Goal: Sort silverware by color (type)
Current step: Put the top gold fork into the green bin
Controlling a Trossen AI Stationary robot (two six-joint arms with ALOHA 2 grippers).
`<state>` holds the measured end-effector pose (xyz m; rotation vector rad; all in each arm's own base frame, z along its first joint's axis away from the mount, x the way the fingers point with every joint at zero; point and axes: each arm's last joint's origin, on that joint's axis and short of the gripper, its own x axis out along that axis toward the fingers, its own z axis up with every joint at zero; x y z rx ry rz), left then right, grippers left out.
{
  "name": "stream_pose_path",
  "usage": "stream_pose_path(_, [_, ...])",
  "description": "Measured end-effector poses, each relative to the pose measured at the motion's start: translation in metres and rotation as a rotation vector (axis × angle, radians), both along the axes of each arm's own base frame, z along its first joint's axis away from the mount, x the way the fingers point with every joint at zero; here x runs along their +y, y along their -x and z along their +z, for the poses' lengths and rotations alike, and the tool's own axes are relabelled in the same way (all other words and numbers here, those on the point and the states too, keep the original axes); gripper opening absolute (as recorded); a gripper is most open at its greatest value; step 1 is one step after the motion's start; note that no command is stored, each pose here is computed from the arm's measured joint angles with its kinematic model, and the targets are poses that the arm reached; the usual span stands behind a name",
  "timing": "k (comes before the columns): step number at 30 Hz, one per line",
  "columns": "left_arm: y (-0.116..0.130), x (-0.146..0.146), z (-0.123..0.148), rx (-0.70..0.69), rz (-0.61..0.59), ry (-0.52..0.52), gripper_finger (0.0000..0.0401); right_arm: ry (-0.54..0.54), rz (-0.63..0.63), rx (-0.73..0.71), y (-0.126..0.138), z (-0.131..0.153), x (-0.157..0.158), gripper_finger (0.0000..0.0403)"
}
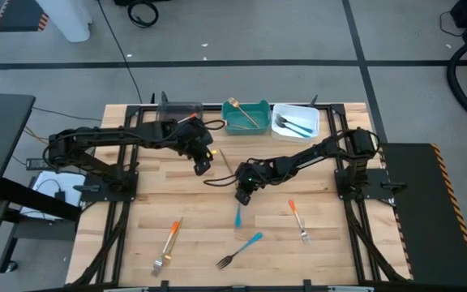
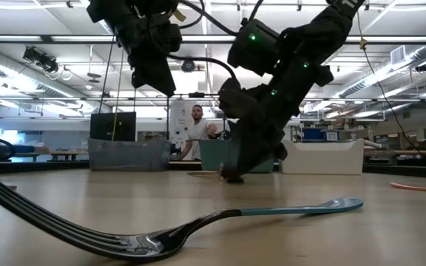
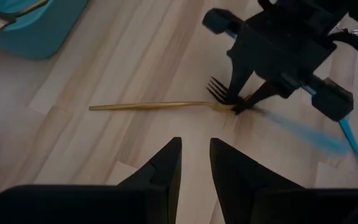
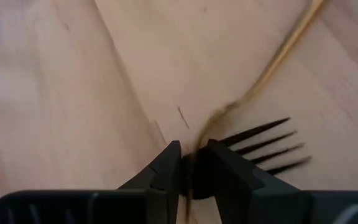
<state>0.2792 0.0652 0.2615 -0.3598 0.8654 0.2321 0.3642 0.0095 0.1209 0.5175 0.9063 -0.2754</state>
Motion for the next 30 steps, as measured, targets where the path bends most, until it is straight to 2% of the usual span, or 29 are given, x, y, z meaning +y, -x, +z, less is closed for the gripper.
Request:
stream_pose_path(4, [0.0,0.0,0.0,0.005,0.0,0.001,0.0091,-0.012,-0.029,0.015,0.0,-0.004,-0.001,0.0069])
stream_pose_path(9, [0.001,0.0,0.0,0.007,-0.001,0.001,0.0091,-0.016,-0.031,0.021,0.001,-0.003,-0.003,0.0013])
stream_pose_path(15, [0.001,0.0,-0.001,0.011,0.0,0.002,0.0091,-0.064,-0.007,0.032,0.005,0.004,-0.008,0.0008])
stream_pose_path(19, [0.001,0.0,-0.001,0.013,0.003,0.006,0.0091,-0.068,0.0,0.002,0.013,0.028,-0.015,0.0007])
stream_pose_path(24, [0.003,0.003,0.001,0.001,0.029,0.015,0.0091,0.032,-0.027,-0.059,0.031,0.073,-0.032,0.0005])
stream_pose_path(27, [0.004,0.01,0.002,-0.012,0.055,0.012,0.0091,0.161,-0.075,-0.119,0.043,0.1,-0.05,0.0005])
stream_pose_path(30, [0.004,0.019,0.005,-0.046,0.08,-0.002,0.0091,0.296,-0.116,-0.119,0.052,0.111,-0.078,0.0005])
